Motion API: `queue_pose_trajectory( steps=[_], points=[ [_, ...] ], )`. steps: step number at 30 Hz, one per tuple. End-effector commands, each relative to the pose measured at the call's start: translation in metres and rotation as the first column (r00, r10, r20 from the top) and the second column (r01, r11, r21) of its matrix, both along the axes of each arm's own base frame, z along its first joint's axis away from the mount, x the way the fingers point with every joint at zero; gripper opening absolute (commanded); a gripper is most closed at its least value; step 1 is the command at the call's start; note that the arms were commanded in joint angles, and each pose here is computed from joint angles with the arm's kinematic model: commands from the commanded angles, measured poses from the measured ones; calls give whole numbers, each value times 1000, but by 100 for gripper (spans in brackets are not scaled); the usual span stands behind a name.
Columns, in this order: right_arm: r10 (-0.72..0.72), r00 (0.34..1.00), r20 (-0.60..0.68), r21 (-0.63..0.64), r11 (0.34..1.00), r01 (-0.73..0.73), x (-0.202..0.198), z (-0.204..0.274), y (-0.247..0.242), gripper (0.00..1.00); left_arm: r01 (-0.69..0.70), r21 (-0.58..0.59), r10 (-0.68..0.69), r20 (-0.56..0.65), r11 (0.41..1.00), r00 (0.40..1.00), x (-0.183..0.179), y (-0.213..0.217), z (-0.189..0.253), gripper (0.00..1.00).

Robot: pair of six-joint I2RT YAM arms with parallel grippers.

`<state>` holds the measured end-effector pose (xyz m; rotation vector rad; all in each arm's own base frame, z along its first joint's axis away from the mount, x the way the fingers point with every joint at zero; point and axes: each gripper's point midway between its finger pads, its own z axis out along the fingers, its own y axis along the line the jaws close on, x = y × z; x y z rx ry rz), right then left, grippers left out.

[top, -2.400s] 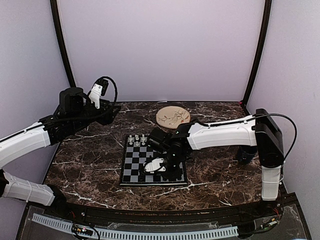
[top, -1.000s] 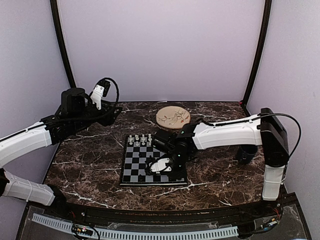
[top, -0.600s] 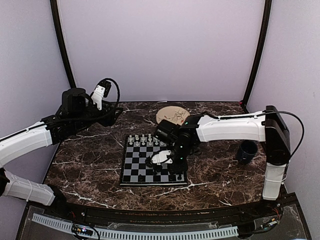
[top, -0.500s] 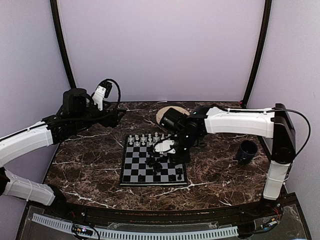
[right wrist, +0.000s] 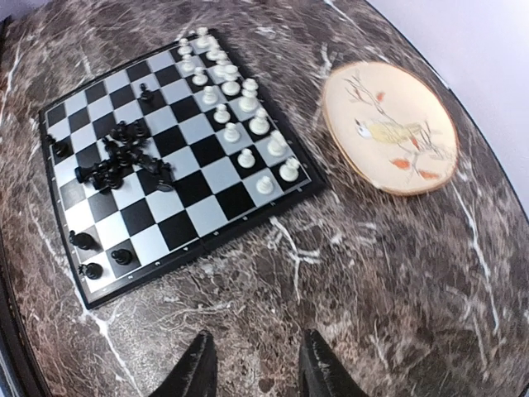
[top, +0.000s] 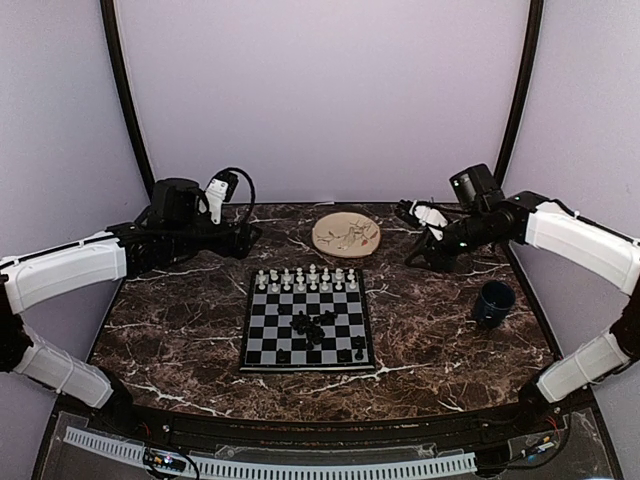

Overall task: Set up the chess pieces on the board
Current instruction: Pick up the queen from the chessboard.

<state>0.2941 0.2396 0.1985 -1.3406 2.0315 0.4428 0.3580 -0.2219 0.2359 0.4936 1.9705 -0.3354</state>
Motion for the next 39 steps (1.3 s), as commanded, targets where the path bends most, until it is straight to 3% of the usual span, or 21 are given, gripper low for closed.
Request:
queue_pose_trajectory(
  steps=[1, 3, 5, 6, 8, 11, 13, 17, 20, 24, 33, 39],
  points=[
    [-143, 987, 69, 195, 972, 127, 21, 14, -26, 46, -11, 81, 15, -48, 997, 999, 16, -4, -9, 99],
    [-220, 974, 60, 265, 944, 197, 28, 9, -42, 70, 25, 101, -20, -53, 995, 998, 19, -11, -19, 97],
    [-272, 962, 34, 290, 924, 251, 32, -6, -54, 97, 147, 78, -140, -85, 986, 986, 9, -29, -24, 81],
    [-274, 961, 29, 280, 926, 255, 33, -11, -58, 99, 219, 56, -212, -113, 974, 971, 0, -39, -26, 70],
    [-258, 966, 5, 269, 931, 247, 32, -15, -61, 95, 317, 12, -309, -189, 948, 932, -15, -54, -32, 51],
    [-195, 981, -15, 289, 938, 191, 25, -14, -55, 89, 431, -19, -415, -309, 902, 856, -40, -71, -48, 39],
    [-174, 985, -10, 289, 942, 170, 23, -15, -54, 87, 499, 35, -454, -363, 866, 814, -66, -86, -63, 39],
    [-173, 985, -15, 271, 947, 171, 24, -20, -55, 85, 431, 173, -319, -446, 886, 836, -80, -88, -88, 41],
    [-163, 986, -22, 270, 949, 163, 23, -22, -54, 84, 275, 165, -168, -476, 947, 864, -85, -87, -94, 46],
    [-152, 988, -32, 271, 950, 155, 22, -23, -52, 83, 156, 130, -70, -507, 979, 859, -99, -96, -103, 45],
    [-136, 989, -51, 272, 952, 144, 19, -26, -50, 82, 151, 213, 28, -660, 965, 751, -138, -118, -153, 36],
    [-133, 990, -47, 271, 952, 141, 19, -26, -50, 81, 162, 243, 48, -677, 956, 734, -142, -125, -169, 34]
  ],
)
